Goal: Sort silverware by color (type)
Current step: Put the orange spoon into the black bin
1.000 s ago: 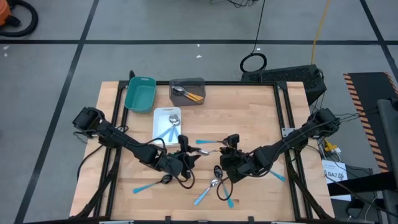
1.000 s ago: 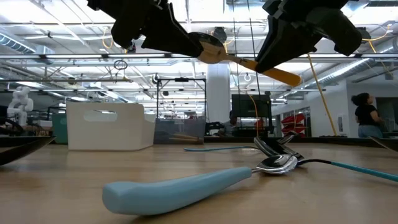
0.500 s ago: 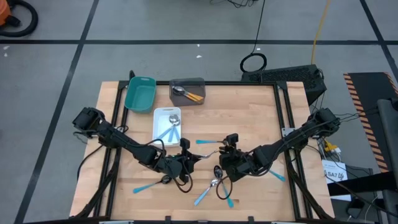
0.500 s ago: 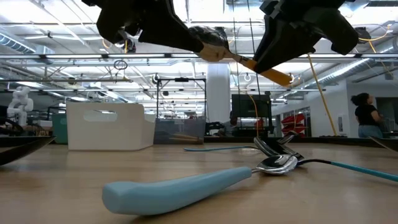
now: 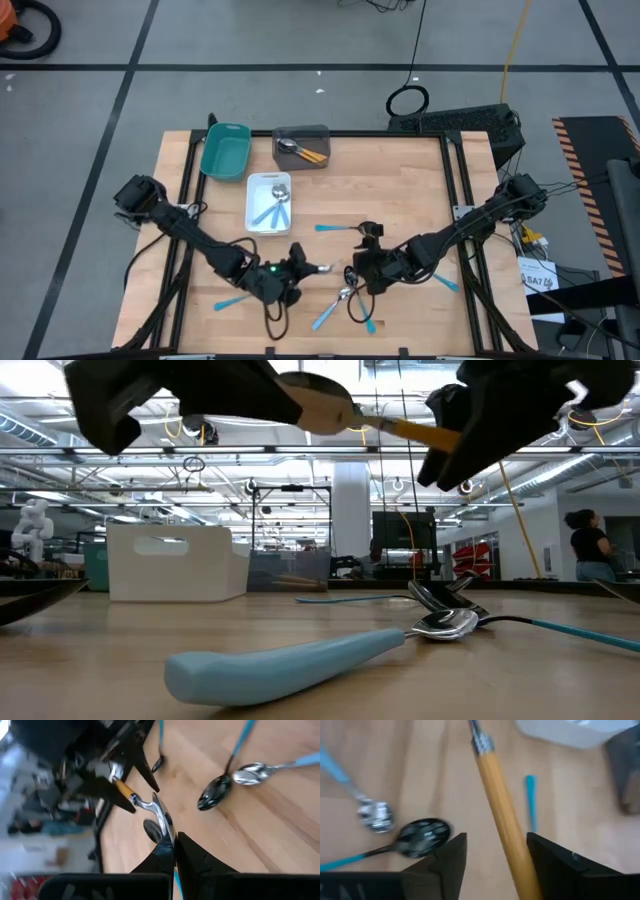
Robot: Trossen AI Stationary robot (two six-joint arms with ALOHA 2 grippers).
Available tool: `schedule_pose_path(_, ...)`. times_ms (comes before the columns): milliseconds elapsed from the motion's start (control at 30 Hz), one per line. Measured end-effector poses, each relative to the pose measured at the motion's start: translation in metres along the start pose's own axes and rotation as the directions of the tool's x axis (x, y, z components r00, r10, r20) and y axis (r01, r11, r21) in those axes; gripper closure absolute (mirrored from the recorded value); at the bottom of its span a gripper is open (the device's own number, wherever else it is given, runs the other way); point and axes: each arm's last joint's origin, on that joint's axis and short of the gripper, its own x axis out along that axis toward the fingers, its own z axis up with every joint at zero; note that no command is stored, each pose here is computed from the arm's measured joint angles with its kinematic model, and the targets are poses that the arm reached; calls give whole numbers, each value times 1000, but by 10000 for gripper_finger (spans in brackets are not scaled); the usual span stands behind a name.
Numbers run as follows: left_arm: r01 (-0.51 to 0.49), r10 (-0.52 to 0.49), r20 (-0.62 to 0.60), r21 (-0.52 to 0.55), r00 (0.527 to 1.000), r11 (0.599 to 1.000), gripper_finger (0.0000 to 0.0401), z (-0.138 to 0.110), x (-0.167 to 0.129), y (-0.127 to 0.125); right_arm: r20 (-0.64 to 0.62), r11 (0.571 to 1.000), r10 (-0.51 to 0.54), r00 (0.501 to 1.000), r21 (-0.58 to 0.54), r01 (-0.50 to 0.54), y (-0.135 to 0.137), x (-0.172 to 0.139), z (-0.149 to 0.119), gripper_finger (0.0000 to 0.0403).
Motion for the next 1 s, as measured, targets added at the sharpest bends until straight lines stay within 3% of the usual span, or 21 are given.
schedule_pose_path(300,72,-84,49,207,995,976,395,7,-9,-12,-6,975,207,978,85,-206,6,0,3,195)
schedule_pose_path(700,115,-139,65,292,988,950,394,10,-15,-21,27,961,245,969,125,-246,7,0,7,195)
schedule_pose_path(900,134,-150,21,336,988,932,394,17,-24,-22,139,899,419,897,74,-432,15,2,13,195)
schedule_pose_path(1000,156,-167,4,339,986,928,394,20,-28,-21,152,878,462,874,58,-474,16,3,14,195)
